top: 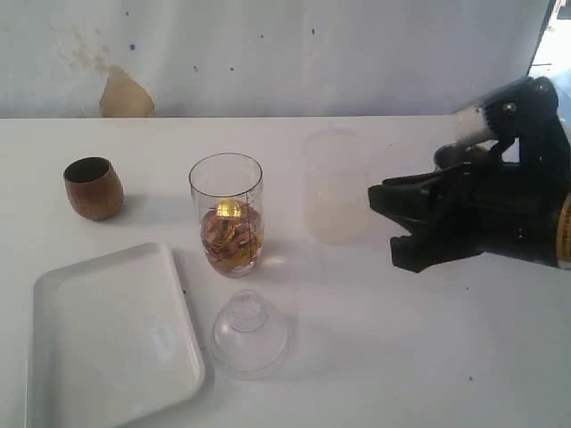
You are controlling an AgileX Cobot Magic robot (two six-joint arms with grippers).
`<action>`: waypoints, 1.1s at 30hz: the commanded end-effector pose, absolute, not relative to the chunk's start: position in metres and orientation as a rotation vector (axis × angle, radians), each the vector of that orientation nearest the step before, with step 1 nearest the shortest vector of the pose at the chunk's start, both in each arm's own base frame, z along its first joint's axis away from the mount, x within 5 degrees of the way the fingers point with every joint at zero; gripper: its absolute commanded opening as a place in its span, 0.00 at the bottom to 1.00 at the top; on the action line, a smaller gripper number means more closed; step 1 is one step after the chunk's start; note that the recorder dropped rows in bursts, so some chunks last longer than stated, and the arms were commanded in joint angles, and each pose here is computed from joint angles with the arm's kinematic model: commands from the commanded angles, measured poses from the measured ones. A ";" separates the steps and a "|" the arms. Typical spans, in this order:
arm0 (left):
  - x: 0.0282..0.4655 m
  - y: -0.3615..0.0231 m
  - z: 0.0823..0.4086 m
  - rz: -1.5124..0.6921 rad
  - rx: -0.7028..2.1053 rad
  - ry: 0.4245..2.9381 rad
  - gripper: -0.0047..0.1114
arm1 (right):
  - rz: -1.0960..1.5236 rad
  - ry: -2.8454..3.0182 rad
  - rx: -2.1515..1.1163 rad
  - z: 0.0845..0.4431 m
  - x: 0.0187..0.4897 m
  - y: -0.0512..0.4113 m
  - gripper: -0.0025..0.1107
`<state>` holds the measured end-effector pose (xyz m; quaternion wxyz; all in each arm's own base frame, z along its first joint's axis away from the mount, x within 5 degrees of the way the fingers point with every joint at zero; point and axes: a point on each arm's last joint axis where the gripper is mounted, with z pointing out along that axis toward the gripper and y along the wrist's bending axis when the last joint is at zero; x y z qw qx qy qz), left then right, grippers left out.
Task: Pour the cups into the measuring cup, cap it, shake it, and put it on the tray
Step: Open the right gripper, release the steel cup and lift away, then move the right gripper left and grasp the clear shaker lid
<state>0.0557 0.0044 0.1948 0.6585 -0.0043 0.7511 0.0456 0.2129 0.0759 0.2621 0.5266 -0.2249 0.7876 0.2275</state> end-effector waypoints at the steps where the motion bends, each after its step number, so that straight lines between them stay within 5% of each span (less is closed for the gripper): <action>1: 0.056 0.005 0.194 0.105 -0.011 1.695 0.05 | 0.198 1.922 -0.399 0.276 0.212 0.063 0.10; 9: 0.056 0.005 0.194 0.105 -0.011 1.695 0.05 | 0.411 1.927 -0.124 0.289 0.214 0.066 0.02; 18: 0.056 0.005 0.194 0.105 -0.011 1.695 0.05 | -0.264 2.126 0.032 0.283 0.217 0.019 0.02; 33: 0.056 0.005 0.194 0.105 -0.011 1.695 0.05 | 0.234 2.569 -0.728 0.302 0.203 0.096 0.02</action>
